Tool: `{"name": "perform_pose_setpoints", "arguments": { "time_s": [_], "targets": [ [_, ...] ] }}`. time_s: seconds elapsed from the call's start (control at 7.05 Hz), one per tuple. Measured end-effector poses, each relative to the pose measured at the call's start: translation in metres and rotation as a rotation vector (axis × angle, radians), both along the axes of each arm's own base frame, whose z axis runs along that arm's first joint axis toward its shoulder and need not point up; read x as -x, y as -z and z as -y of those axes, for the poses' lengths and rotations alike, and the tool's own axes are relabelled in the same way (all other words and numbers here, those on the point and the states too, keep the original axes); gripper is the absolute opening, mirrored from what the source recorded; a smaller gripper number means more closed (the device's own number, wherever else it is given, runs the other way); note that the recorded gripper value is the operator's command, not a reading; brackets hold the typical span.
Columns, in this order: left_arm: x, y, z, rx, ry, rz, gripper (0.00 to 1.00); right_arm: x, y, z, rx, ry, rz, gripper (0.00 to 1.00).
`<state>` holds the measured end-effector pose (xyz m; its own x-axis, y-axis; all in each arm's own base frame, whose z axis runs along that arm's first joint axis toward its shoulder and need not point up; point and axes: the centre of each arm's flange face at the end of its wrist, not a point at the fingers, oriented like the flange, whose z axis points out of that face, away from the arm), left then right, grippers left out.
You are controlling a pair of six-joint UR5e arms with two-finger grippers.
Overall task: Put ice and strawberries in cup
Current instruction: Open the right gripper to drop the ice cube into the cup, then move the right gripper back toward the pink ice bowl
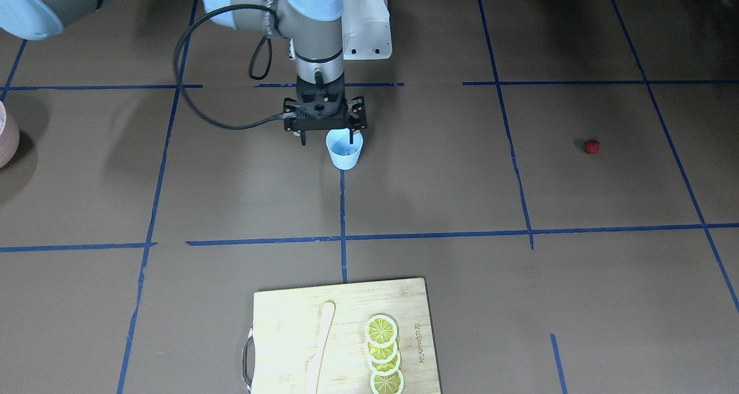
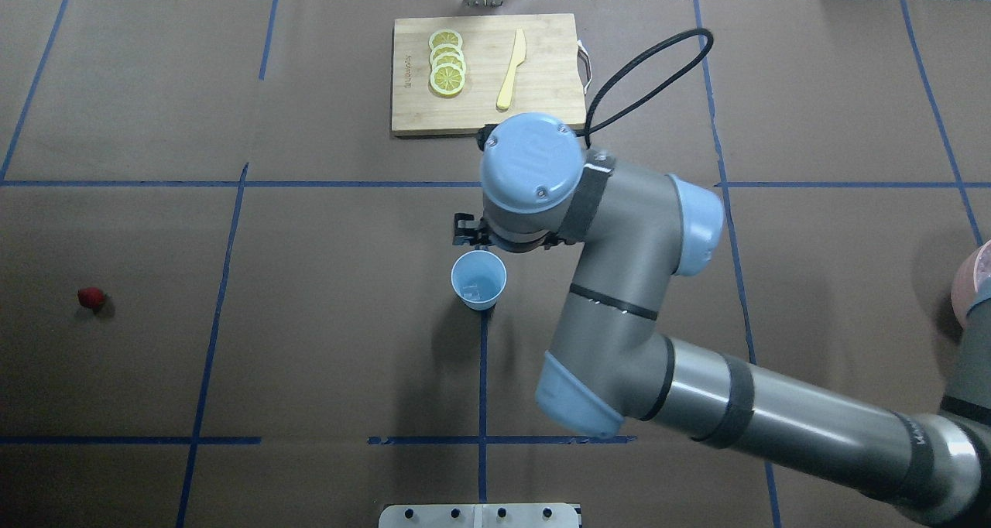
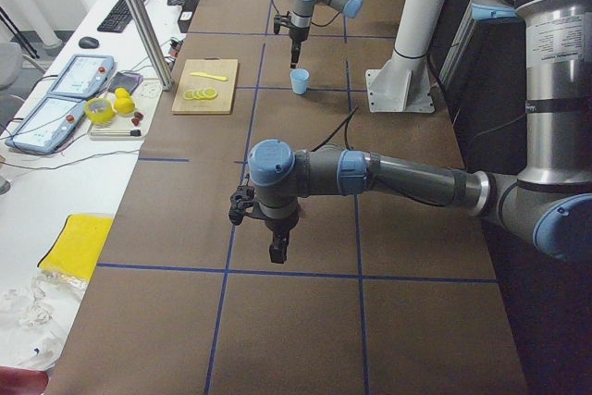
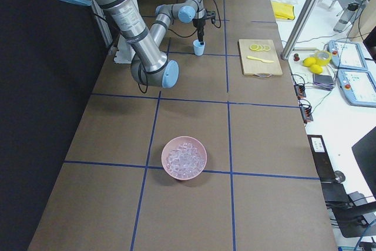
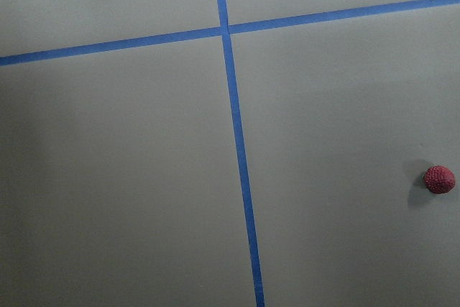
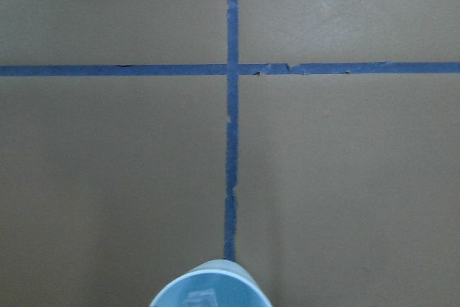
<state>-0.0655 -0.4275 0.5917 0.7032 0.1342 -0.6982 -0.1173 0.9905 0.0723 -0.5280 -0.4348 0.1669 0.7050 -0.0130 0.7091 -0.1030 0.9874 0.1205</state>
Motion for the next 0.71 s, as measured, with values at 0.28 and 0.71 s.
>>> {"name": "perform_pose_setpoints", "arguments": {
  "time_s": [0.28,0.71],
  "targets": [
    [0.0,0.0,0.0,0.001,0.0,0.0,1.0,-0.104,-0.07,0.021,-0.056,0.129,-0.009,0.98],
    [0.0,0.001,0.0,0.0,0.001,0.0,1.0,-0.302,-0.209,0.048,-0.154,0.322,-0.072,0.98]
  ]
}}
